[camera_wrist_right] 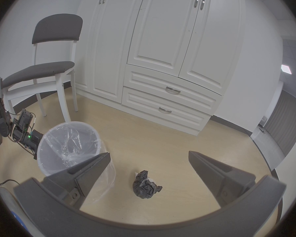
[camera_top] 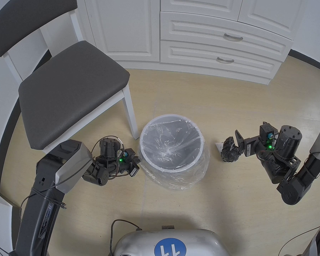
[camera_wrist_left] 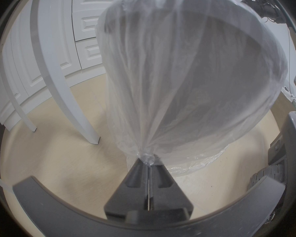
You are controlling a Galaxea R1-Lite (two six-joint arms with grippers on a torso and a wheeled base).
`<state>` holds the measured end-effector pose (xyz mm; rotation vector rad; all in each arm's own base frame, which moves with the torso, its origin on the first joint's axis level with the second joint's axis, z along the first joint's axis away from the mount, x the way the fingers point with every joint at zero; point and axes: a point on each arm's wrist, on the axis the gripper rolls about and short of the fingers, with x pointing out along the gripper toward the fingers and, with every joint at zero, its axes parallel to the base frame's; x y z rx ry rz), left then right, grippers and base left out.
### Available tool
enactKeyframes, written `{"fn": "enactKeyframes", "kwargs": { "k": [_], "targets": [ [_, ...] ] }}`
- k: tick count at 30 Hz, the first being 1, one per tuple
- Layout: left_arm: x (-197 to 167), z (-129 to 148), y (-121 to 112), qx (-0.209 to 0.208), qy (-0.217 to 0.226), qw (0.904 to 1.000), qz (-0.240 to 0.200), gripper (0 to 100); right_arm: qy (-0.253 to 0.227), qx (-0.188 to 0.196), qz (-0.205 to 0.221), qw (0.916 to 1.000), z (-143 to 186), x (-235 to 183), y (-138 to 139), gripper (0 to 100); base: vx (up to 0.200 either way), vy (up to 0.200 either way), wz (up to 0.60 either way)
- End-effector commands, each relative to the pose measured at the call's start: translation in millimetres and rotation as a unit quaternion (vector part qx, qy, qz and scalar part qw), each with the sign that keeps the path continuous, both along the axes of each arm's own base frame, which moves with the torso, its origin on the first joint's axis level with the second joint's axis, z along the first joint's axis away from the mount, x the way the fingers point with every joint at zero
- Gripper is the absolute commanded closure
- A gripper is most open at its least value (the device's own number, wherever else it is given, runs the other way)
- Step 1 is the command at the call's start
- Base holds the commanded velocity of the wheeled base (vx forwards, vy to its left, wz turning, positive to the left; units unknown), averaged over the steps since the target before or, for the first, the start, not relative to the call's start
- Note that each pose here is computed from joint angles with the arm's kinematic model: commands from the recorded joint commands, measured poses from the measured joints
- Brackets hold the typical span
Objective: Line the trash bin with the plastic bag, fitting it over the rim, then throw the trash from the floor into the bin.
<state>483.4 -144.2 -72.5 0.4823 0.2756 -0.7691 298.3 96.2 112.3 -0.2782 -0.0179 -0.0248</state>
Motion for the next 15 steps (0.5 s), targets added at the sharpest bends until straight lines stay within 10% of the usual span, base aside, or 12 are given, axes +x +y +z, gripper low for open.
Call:
{"fn": "enactKeyframes", "kwargs": {
  "k": [1,15],
  "targets": [
    [7,-17,-1,-0.004,0.002,1.0000,0.002,100,0.006,-0.003,0.000,1.0000,-4,2,1,0,0.000,0.000,0.00],
    [20,-24,-5,-0.009,-0.004,0.9999,0.003,100,0.019,-0.008,0.003,0.9998,-13,5,0,0,0.000,0.000,0.00]
  ]
}}
